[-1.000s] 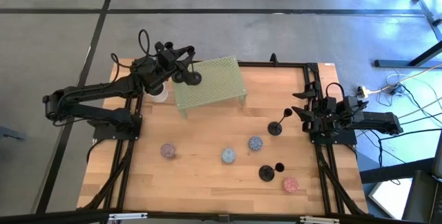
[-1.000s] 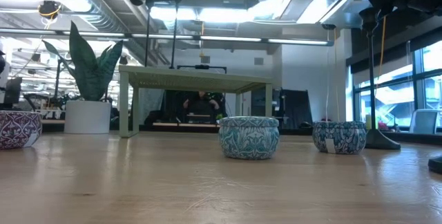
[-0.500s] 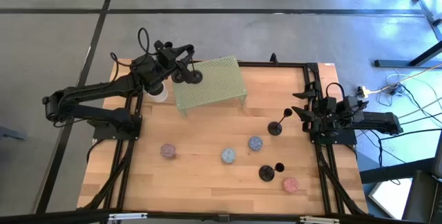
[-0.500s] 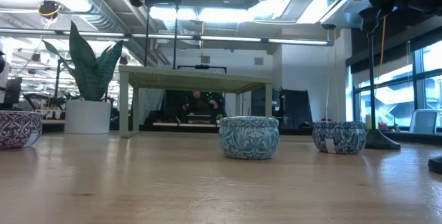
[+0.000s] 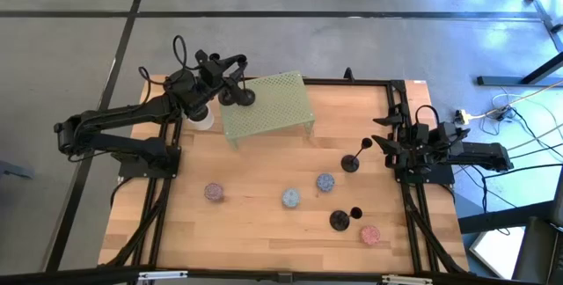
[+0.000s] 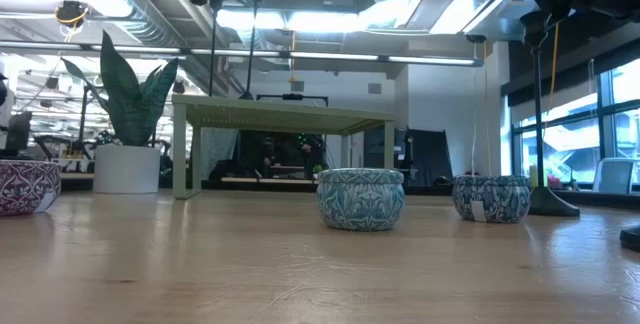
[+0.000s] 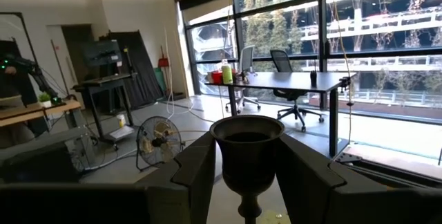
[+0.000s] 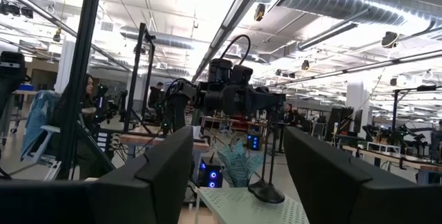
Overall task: Pick & Place candle stick holders
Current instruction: Put the black candle holder on the shelf
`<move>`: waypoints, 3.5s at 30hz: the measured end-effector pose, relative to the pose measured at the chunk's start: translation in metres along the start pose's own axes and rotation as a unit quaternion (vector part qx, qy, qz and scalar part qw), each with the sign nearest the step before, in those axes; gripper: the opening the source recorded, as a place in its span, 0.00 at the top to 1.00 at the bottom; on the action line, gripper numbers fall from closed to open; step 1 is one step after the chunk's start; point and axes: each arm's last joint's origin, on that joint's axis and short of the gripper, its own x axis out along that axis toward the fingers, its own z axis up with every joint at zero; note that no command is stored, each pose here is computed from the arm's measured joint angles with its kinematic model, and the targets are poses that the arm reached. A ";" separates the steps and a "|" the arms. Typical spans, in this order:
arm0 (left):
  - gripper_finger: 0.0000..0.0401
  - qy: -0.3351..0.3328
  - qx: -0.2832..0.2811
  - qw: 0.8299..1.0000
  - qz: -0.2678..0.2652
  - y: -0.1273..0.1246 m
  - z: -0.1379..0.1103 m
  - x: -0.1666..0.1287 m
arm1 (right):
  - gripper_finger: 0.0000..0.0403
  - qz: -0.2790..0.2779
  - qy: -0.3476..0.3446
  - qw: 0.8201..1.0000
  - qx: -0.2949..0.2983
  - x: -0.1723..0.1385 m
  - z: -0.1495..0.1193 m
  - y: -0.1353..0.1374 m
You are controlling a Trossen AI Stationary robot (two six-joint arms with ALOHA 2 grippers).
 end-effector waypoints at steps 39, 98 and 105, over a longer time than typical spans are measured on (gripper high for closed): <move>0.65 0.001 0.026 1.000 0.017 -0.008 -0.012 0.016 | 0.43 -0.001 -0.003 1.000 -0.016 0.000 0.000 0.000; 0.54 0.007 -0.049 0.999 0.023 -0.007 -0.014 0.016 | 0.42 0.000 -0.003 1.000 -0.019 0.000 0.000 0.000; 0.47 -0.005 -0.055 0.998 0.015 -0.008 -0.011 0.016 | 0.42 0.000 -0.003 1.000 -0.020 0.000 0.000 0.000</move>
